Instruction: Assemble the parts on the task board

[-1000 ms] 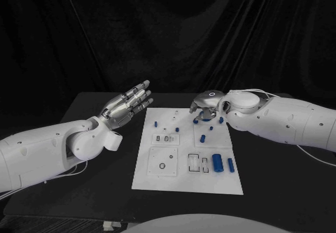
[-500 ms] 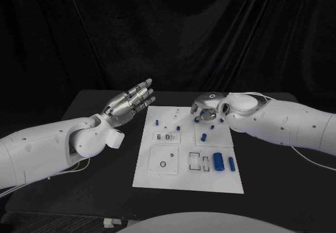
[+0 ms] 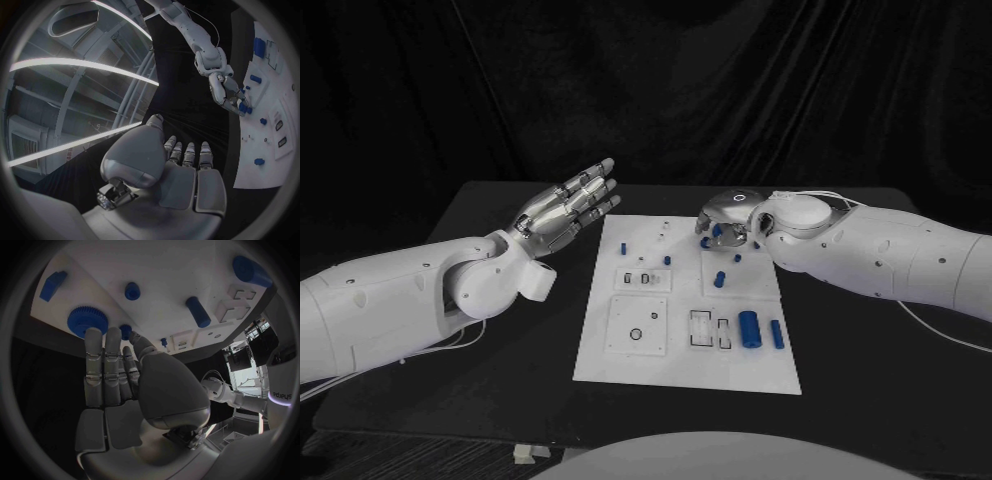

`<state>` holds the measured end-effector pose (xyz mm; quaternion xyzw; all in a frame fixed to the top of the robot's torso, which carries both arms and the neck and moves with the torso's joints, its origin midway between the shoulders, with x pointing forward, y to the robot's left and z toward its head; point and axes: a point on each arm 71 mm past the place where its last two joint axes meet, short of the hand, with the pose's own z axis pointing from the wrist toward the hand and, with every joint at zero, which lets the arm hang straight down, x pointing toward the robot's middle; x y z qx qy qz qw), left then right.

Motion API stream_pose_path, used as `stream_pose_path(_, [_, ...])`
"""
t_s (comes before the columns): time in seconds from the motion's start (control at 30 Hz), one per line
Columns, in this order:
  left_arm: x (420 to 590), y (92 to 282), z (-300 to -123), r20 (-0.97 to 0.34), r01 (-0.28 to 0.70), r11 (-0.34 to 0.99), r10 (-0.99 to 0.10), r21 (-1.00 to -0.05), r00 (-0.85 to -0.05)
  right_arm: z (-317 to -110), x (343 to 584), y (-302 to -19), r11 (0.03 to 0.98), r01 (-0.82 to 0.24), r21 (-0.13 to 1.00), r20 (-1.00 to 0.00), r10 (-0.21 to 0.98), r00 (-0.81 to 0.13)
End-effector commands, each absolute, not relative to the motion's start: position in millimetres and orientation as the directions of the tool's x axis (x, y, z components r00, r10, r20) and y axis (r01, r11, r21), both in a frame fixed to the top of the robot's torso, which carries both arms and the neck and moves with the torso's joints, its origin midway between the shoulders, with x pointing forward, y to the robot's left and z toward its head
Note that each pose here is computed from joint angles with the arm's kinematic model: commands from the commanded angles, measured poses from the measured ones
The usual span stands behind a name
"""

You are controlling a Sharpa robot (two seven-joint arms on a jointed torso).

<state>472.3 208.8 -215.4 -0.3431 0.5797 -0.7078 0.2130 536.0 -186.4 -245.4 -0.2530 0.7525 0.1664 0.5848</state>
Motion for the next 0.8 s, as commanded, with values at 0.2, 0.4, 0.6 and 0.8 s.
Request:
stream_pose_path(0.2, [470.1, 204.4, -213.8, 0.254, -0.104, -0.255, -0.672, -0.961, -0.695, -249.8, 535.8, -186.7, 0.815, -0.576, -0.052, -0.968, -0.183, -0.171])
stream_pose_path(0.4, [469.4, 203.4, -213.9, 0.258, -0.110, -0.256, -0.666, -0.960, -0.700, -254.4, 537.4, -187.1, 0.817, -0.574, -0.054, -0.969, -0.182, -0.169])
stream_pose_path(0.6, [469.3, 203.6, -214.2, 0.259, -0.113, -0.255, -0.664, -0.960, -0.702, -259.4, 538.4, -187.9, 0.815, -0.577, -0.053, -0.970, -0.179, -0.163])
stream_pose_path(0.8, [469.2, 203.8, -214.7, 0.260, -0.119, -0.251, -0.662, -0.961, -0.703, -261.6, 538.7, -189.0, 0.811, -0.583, -0.047, -0.974, -0.167, -0.154])
